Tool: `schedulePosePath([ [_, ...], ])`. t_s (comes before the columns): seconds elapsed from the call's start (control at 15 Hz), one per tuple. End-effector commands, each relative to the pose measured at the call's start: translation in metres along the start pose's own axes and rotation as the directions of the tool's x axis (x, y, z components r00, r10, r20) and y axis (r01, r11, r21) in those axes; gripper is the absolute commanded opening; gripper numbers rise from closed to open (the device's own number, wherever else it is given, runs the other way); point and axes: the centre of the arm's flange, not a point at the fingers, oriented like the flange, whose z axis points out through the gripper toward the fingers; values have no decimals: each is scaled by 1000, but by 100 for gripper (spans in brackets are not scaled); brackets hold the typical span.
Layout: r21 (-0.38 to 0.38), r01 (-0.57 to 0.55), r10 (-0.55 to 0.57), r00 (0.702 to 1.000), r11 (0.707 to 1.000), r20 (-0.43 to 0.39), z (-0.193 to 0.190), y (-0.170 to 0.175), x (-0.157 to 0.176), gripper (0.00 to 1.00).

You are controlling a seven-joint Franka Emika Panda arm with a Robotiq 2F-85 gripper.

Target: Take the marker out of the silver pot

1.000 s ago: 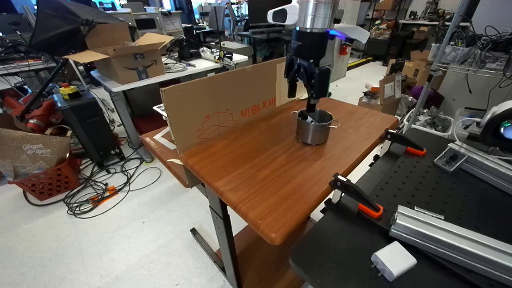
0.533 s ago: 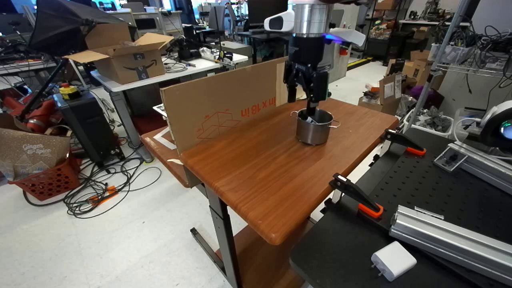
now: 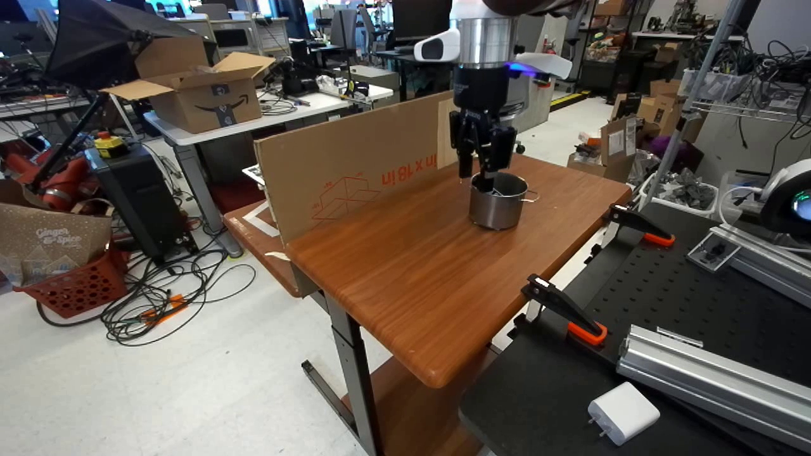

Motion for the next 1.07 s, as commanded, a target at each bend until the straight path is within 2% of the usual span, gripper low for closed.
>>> schedulePosePath([
  [0.0,21,4,-4,1000,1000,29,3,9,6,34],
  [0.33,22,0,0,999,1000,33,1,12,7,0],
  [0.47,19,-7,6,999,1000,36,0,12,7,5],
  [0.73,3,-29,29,998,1000,49,-8,6,10,5],
  [1.0,-45,-44,47,997,998,59,-27,-3,16,5],
])
